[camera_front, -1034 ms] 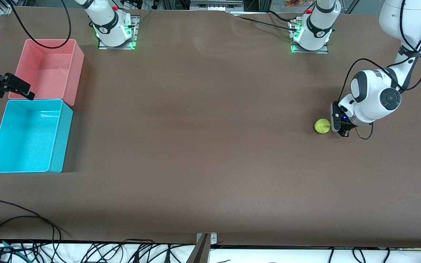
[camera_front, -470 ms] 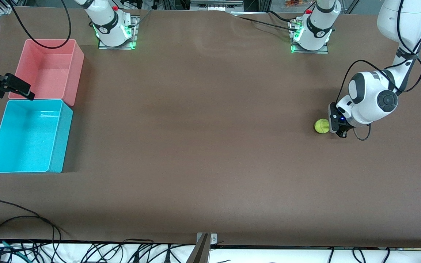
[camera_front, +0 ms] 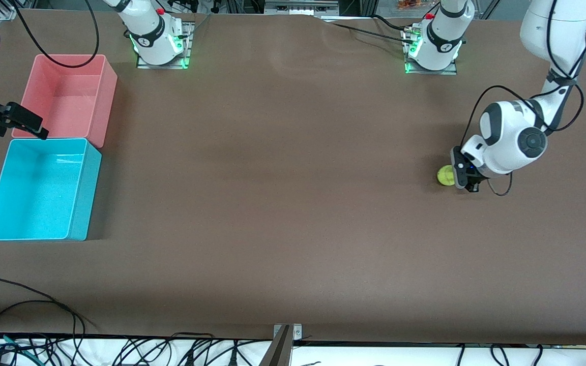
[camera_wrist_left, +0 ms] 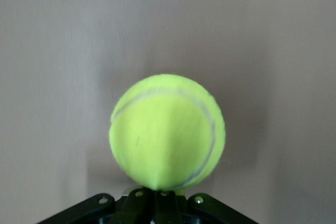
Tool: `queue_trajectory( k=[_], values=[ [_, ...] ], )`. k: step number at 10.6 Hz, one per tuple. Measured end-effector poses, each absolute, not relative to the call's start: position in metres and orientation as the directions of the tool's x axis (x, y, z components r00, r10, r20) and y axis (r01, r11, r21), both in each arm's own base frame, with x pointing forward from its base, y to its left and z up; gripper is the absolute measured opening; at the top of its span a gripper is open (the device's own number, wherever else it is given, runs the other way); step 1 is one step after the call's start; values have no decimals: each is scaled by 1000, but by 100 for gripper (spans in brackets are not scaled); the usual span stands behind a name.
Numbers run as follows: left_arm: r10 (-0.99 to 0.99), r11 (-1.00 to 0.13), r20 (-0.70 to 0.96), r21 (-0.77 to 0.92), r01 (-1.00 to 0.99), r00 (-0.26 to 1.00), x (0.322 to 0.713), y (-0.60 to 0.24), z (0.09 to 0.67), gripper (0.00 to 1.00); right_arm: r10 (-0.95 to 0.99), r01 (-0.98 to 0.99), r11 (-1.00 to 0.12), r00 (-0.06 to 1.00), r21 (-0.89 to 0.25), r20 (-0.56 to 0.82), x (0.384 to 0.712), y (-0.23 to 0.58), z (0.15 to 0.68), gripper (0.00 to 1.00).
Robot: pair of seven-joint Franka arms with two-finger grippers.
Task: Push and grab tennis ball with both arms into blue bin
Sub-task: 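Push the tennis ball with the left gripper toward the pink bin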
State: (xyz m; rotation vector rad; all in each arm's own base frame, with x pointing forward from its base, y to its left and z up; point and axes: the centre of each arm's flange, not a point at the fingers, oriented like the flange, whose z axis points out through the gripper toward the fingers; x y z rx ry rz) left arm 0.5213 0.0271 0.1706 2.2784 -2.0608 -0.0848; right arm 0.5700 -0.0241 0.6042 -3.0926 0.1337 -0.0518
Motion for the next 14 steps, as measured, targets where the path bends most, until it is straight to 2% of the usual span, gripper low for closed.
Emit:
queue_trajectory(
  k=[3,5,10,14],
  values=[
    [-953,-296,45,94,-950,301,521,-117,179,1,-87,-86,-995,996,-47,31,570,-24,604,100],
    [-945,-316,63,80,-945,321,522,-164,189,1,-88,-86,-995,996,-47,31,570,-24,604,100],
    [-948,-310,55,64,-948,314,539,-108,195,1,-88,-86,-995,996,-47,31,570,-25,604,100],
    [-954,-296,41,54,-954,298,545,-79,208,7,-88,-86,-995,996,-47,27,571,-25,602,100]
  ],
)
